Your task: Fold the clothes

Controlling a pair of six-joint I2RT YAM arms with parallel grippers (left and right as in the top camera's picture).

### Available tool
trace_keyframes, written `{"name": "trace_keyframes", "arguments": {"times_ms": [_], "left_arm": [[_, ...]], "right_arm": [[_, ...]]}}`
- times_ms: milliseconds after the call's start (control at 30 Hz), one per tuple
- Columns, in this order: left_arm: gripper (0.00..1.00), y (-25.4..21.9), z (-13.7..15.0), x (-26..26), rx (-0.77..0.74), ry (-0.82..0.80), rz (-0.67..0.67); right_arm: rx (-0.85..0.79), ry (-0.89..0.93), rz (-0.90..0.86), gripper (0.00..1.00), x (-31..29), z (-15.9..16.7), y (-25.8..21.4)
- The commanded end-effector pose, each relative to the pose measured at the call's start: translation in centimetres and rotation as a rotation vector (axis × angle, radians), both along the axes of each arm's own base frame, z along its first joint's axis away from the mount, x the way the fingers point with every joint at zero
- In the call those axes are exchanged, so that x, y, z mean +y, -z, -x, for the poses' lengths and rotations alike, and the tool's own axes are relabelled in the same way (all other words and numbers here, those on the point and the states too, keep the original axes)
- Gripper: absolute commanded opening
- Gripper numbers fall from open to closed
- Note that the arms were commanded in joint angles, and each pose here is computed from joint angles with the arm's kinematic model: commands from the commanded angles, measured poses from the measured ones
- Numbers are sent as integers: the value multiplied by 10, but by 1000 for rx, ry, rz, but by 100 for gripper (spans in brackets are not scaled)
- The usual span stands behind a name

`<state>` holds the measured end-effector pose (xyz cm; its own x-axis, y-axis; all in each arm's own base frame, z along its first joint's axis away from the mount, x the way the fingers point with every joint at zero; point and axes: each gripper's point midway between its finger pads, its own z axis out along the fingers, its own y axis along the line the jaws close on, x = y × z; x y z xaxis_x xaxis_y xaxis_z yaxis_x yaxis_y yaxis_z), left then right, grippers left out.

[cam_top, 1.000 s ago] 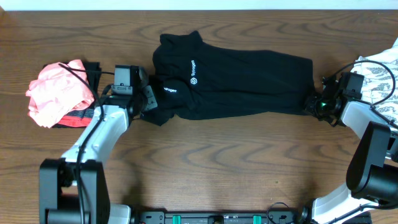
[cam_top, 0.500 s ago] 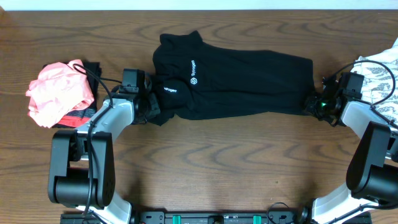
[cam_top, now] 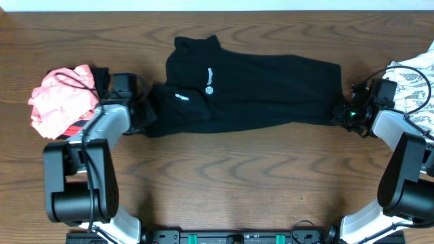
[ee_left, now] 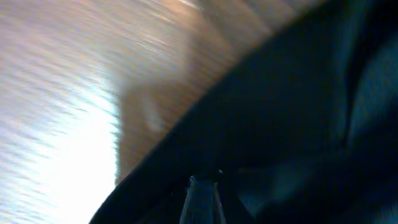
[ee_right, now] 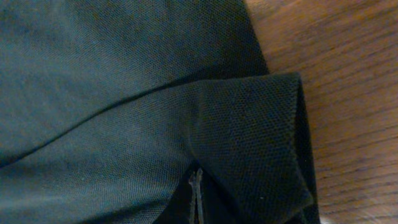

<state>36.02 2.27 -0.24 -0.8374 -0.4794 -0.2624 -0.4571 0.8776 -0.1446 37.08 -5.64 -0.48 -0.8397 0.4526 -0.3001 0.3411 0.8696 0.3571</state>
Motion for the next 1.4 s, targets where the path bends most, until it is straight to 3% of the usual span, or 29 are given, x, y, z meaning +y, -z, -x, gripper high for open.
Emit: {"name": "trace_keyframes", "arguments": {"times_ms": [0, 200, 267, 467, 833, 900, 967, 1133, 1367], "left_arm": [[13, 30, 30, 37, 121, -109, -67], [14, 30, 31, 42, 121, -109, -56], [23, 30, 27, 34, 108, -90, -11], [33, -3, -3, 6, -33, -8, 147], [31, -141, -54, -28, -483, 131, 132], [21, -152, -60, -49, -527, 187, 139], [13, -154, -64, -75, -551, 254, 149], [8, -143, -71, -137, -579, 412, 173], [8, -67, -71, -167, -435, 456, 120]], "right_arm": [[172, 46, 108, 1, -20, 39, 37], [172, 46, 108, 1, -20, 39, 37], [172, 46, 108, 1, -20, 39, 37], [172, 46, 108, 1, -20, 39, 37], [172, 46, 108, 1, -20, 39, 37], [172, 46, 108, 1, -20, 39, 37], [172, 46, 108, 1, -20, 39, 37], [173, 46, 107, 1, -20, 40, 37], [178, 45, 106, 1, -19, 41, 38]]}}
